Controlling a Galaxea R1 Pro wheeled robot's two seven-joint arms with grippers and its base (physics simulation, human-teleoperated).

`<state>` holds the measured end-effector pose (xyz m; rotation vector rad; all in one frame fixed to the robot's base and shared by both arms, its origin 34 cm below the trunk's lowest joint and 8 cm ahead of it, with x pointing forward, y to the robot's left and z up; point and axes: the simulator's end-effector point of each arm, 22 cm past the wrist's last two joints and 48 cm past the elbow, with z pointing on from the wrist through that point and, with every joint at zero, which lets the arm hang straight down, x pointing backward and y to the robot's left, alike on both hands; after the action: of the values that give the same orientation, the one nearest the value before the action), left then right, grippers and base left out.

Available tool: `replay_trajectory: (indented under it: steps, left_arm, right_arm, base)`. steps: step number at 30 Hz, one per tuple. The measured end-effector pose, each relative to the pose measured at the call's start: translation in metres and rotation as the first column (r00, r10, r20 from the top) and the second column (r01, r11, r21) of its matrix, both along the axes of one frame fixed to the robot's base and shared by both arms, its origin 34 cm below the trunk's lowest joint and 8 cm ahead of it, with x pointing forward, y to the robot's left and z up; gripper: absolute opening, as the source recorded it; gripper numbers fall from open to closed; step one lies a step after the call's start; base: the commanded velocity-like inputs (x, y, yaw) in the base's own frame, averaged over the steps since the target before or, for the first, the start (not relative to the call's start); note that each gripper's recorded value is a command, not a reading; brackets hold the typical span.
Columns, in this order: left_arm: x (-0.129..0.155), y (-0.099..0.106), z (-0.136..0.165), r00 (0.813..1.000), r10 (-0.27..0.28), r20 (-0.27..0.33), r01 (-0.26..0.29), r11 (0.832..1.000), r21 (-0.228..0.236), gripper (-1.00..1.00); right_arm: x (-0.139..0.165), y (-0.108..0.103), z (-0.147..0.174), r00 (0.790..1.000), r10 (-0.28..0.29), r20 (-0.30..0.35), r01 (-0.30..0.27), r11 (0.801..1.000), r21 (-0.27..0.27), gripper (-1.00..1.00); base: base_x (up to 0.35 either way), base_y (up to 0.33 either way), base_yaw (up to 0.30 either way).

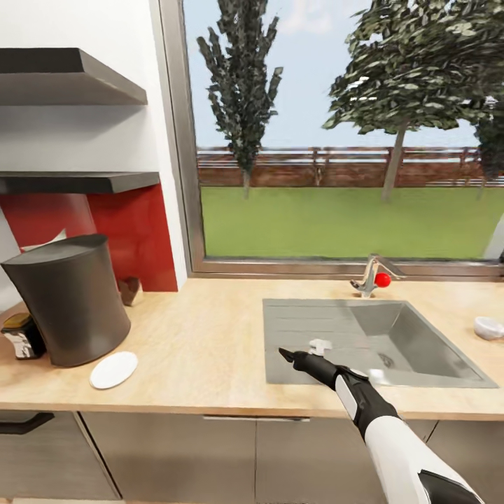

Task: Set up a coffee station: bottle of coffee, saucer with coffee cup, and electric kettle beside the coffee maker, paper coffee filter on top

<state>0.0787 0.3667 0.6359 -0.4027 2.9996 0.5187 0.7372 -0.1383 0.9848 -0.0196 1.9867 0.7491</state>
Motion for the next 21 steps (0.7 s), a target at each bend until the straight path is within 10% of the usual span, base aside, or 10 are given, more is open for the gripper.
replay_trajectory:
  steps: [21]
  left_arm:
    - [0.0003,0.0007,0.0,1.0,0.0,0.001,0.0,1.0,0.0,1.0]
  right_arm:
    - [0.0024,-0.0067,0.0046,1.0,-0.008,0.014,0.008,1.0,-0.006,1.0]
  base:
    - [0.0,-0.253,-0.226]
